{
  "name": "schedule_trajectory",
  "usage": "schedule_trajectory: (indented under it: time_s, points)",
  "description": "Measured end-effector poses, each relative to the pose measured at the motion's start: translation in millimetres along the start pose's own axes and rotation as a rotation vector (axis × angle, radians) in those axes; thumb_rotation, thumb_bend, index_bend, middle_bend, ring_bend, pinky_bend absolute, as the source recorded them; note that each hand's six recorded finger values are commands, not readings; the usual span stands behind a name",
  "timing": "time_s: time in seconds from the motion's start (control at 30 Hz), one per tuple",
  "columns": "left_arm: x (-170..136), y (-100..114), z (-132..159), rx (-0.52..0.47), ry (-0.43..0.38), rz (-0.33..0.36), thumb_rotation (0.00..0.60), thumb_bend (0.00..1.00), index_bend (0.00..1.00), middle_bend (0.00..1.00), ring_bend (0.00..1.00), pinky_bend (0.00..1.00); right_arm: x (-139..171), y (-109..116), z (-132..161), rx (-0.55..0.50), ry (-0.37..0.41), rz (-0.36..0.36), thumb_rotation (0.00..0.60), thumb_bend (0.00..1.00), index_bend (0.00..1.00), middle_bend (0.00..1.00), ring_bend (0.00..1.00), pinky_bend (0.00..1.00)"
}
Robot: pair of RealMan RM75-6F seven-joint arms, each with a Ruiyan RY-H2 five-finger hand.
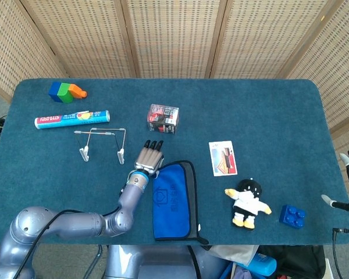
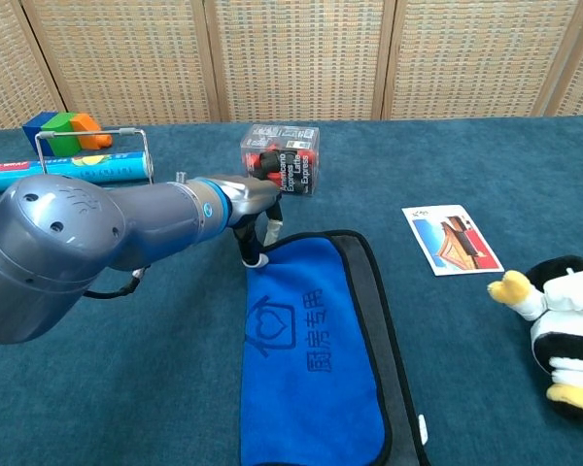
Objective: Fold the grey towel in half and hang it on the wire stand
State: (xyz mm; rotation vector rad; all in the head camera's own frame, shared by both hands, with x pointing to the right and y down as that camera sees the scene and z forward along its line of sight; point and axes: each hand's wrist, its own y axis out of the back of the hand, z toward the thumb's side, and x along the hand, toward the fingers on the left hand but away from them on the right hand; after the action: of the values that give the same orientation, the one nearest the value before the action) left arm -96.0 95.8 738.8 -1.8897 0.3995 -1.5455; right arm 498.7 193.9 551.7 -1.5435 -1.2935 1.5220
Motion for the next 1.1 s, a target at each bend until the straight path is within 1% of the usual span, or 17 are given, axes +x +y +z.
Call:
schedule_trajectory:
  time_s: [0.07,0.17,0.33,0.43,0.6,0.8,0.97,1.1]
  points:
    - [-1.0,2.2,0.6,0.005,-0.003,0.009,0.600,0.61,0.79,0.00,0.00,0.00,-0.2,1.0,0.0,-0.001,0.001,-0.002,0.600,0.00,0.00,0.00,0.00,0.00]
    - [-3.0,7.1,1.0,0.014,-0.008,0.027,0.600,0.62,0.82,0.00,0.00,0.00,0.5,0.9,-0.2,-0.003,0.001,-0.001,0.600,0.00,0.00,0.00,0.00,0.00]
    - [-6.5,20.6,1.3,0.005,-0.020,0.070,0.600,0.62,0.83,0.00,0.00,0.00,0.8,1.7,-0.4,-0.005,0.002,-0.003,0.600,0.00,0.00,0.00,0.00,0.00]
    - [-9.3,32.6,1.5,-0.016,-0.033,0.104,0.600,0.62,0.84,0.00,0.00,0.00,1.2,2.0,-0.2,-0.006,0.004,-0.004,0.600,0.00,0.00,0.00,0.00,0.00]
    - [-14.7,59.5,-1.1,-0.051,-0.056,0.172,0.600,0.61,0.84,0.00,0.00,0.00,1.5,2.5,0.3,-0.008,0.005,-0.005,0.600,0.00,0.00,0.00,0.00,0.00]
    - [-19.9,90.4,-9.4,-0.081,-0.062,0.238,0.600,0.60,0.84,0.00,0.00,0.00,0.9,2.5,0.0,-0.009,0.004,-0.004,0.600,0.00,0.00,0.00,0.00,0.00]
    - [-21.9,120.3,-24.0,-0.115,-0.044,0.298,0.600,0.60,0.84,0.00,0.00,0.00,0.5,1.5,-0.3,-0.009,0.003,-0.001,0.600,0.00,0.00,0.00,0.00,0.00]
    - [-21.6,142.7,-40.0,-0.134,-0.016,0.332,0.600,0.60,0.84,0.00,0.00,0.00,-0.1,0.7,-0.6,-0.007,0.000,0.002,0.600,0.00,0.00,0.00,0.00,0.00]
